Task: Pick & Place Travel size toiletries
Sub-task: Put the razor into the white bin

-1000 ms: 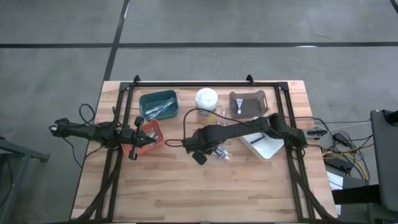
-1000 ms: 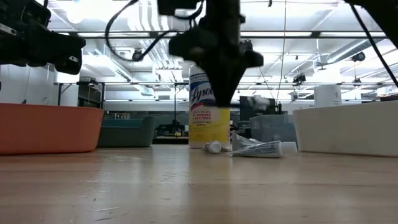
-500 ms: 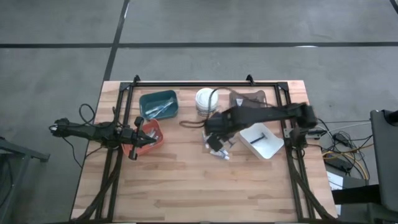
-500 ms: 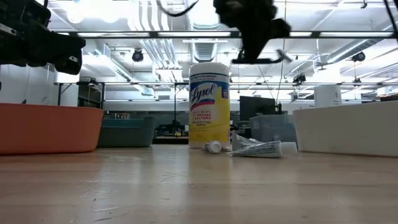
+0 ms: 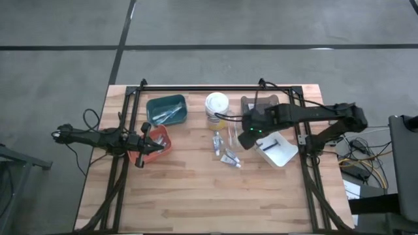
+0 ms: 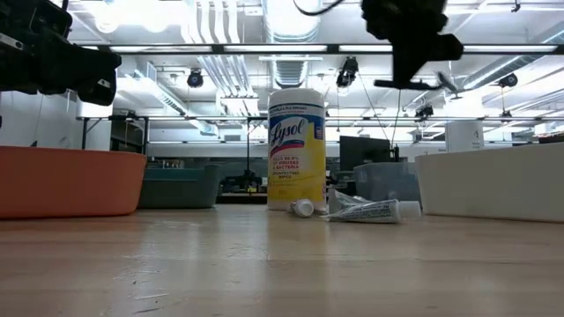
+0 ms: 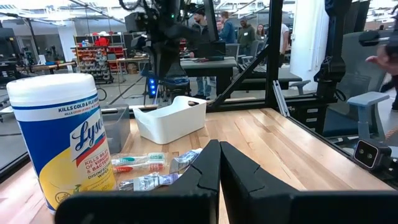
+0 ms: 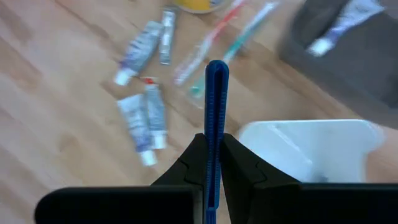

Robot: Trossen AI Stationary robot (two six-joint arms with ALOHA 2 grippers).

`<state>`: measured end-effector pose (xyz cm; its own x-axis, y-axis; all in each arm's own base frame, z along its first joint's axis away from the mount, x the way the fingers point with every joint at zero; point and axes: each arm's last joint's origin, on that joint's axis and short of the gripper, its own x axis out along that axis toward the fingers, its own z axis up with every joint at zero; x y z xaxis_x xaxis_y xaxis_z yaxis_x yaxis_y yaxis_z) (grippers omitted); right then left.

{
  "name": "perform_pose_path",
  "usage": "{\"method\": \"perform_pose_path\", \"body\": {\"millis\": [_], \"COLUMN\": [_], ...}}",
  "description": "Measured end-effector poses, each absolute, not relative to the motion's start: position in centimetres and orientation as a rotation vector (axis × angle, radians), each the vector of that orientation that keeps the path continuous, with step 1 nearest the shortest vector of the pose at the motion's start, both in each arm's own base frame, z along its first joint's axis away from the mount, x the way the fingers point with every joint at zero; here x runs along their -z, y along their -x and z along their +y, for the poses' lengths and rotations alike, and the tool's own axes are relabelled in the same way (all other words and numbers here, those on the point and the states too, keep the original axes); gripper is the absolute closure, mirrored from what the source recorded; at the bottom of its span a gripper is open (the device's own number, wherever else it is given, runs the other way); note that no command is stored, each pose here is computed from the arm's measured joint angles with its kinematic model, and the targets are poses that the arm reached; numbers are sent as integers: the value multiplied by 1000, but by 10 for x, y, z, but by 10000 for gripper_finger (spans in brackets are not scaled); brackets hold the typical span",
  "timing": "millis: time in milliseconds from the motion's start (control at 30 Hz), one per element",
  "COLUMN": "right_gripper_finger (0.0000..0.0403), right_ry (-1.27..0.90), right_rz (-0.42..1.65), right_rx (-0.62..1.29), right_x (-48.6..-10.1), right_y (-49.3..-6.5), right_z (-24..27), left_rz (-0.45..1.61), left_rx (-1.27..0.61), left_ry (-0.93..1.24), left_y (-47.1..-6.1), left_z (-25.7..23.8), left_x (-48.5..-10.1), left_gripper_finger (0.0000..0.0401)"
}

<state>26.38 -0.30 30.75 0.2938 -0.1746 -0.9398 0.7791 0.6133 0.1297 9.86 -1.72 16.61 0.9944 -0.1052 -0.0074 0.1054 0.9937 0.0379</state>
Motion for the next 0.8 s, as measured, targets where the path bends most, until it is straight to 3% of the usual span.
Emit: {"method": "perform_pose_path", "body": {"millis": [800], "right_gripper_finger": [377], "right_ry": [-659], "right_rz": [1223], "right_rx": [881], "right_x": [-240], "right_y": [-189], "right_z": [-12], "left_rz": [5], "left_rx": [106], "left_ry": [-56], "left_y": [-99], "left_z": [-17], "left_x": [-166], "left_gripper_finger": [394]}}
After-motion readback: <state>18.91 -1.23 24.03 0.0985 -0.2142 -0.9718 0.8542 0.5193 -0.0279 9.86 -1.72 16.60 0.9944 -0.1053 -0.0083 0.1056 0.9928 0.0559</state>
